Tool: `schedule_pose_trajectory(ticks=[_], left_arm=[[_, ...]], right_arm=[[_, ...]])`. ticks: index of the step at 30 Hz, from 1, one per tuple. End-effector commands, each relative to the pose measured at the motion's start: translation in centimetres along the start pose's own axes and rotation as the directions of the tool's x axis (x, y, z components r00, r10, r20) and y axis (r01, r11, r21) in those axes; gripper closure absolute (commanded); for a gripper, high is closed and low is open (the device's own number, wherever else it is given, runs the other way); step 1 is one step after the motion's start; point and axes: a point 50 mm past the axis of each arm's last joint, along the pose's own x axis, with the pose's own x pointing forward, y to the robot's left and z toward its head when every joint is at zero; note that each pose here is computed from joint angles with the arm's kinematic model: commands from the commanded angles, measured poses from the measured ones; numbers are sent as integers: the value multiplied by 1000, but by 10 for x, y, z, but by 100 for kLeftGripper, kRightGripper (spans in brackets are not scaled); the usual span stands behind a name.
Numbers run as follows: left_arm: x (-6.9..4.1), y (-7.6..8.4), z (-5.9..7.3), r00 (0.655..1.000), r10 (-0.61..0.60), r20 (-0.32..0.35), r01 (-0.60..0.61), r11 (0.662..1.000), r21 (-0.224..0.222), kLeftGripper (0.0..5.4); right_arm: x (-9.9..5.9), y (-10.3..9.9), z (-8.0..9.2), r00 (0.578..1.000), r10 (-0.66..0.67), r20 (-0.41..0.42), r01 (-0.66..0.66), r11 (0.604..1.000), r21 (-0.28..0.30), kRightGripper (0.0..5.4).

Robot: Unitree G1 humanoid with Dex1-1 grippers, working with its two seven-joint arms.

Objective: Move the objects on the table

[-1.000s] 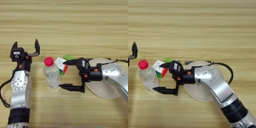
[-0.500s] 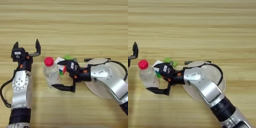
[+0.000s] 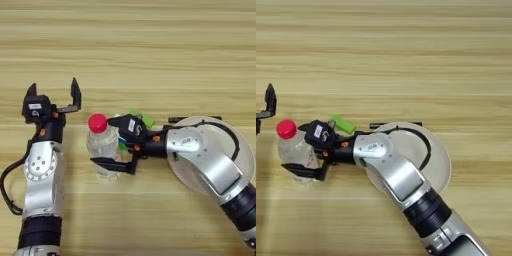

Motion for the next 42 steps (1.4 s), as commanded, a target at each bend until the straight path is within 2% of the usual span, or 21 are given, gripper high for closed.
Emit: schedule_pose_trajectory(ticks=[1, 5, 12, 20, 26, 32, 42], left_arm=[[0, -1, 0, 1000, 0, 5, 0, 1000, -1, 0], [0, -1, 0, 1000, 0, 5, 0, 1000, -2, 0], [0, -1, 0, 1000, 0, 5, 0, 1000, -1, 0], [1, 0, 0, 1000, 1, 5, -1, 1000, 1, 0], [1, 0, 0, 1000, 1, 4, -1, 1000, 1, 0], [1, -1, -1, 1000, 1, 3, -1, 1000, 1, 0], [2, -2, -1, 1000, 1, 1, -1, 1000, 0, 0]], right_arm=[[3, -4, 4, 1000, -11, 6, 11, 1000, -29, 121], [3, -5, 5, 1000, -12, 10, 12, 1000, -27, 167], [5, -4, 6, 1000, -8, 19, 8, 1000, -27, 207], [4, -4, 12, 999, -9, 44, 9, 1000, -21, 212], [-5, -10, 28, 995, -28, 101, 29, 999, -17, 212], [-24, -21, 46, 986, -76, 150, 79, 997, -14, 212], [-75, -52, 65, 947, -252, 198, 260, 965, -16, 214]])
